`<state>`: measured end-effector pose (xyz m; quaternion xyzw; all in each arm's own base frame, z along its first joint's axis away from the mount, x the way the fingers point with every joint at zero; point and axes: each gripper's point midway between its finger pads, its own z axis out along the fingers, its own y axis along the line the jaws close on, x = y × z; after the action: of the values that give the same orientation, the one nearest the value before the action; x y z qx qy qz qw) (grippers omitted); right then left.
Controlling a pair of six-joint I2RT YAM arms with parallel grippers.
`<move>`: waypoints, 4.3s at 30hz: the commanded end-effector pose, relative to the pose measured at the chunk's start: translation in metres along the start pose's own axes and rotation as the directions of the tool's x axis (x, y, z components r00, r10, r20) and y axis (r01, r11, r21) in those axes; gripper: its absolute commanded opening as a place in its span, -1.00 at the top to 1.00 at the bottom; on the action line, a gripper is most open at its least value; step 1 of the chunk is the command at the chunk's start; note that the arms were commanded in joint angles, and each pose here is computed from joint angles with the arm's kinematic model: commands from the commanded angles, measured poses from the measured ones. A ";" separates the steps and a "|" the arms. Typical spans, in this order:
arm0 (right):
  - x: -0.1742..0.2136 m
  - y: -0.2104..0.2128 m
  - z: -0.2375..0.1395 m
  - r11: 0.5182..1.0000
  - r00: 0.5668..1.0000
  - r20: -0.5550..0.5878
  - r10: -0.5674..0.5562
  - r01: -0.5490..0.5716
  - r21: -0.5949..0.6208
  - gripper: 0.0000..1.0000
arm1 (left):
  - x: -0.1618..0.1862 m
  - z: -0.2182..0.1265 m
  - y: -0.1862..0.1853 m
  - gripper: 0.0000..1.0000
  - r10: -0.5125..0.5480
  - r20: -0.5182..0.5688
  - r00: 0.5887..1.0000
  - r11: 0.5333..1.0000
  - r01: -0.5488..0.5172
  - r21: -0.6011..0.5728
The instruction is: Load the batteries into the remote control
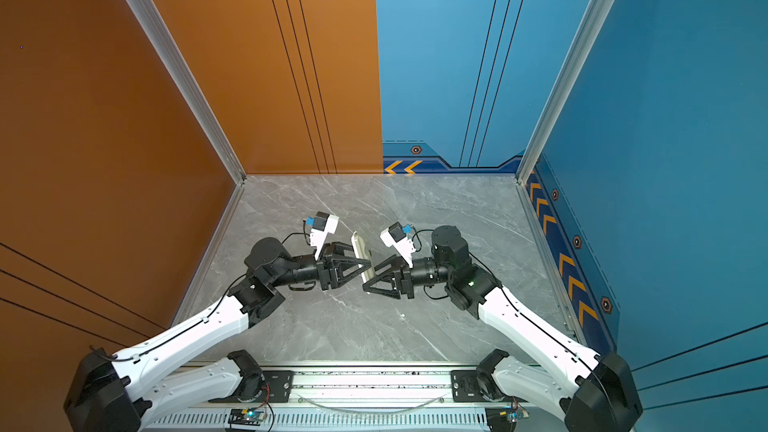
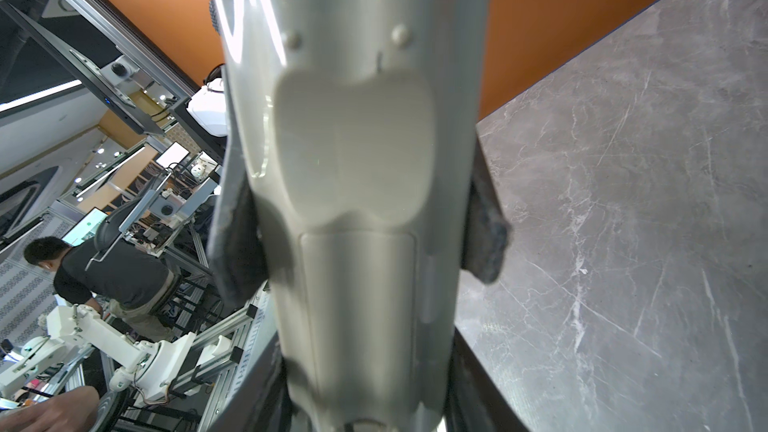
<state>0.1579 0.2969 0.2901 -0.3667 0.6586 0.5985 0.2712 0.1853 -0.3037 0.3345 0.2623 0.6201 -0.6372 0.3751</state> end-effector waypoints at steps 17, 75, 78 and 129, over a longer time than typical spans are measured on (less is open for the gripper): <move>0.007 -0.036 -0.024 0.947 0.998 -0.046 -0.034 0.047 0.317 -0.61 | -0.024 -0.018 0.028 0.74 0.048 0.075 0.996 0.978 -0.032 -0.204; 0.032 -0.167 -0.115 0.416 0.996 -0.080 0.028 0.062 0.907 -0.99 | 0.132 -0.059 0.196 0.93 -0.518 -0.255 0.817 0.210 -0.167 -0.963; 0.033 -0.168 -0.115 0.417 0.996 -0.082 0.025 0.064 0.907 -1.00 | 0.137 -0.060 0.200 0.93 -0.531 -0.250 0.810 0.197 -0.169 -0.966; 0.031 -0.169 -0.105 0.469 0.998 -0.069 0.013 0.055 0.881 -0.99 | 0.220 -0.081 0.249 0.85 -0.674 -0.181 0.717 0.115 -0.140 -0.983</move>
<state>0.2831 0.1835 0.1813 -0.2071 0.8776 0.1495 0.4055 0.2566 -0.2565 0.0225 0.0277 0.9909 -0.0431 0.1244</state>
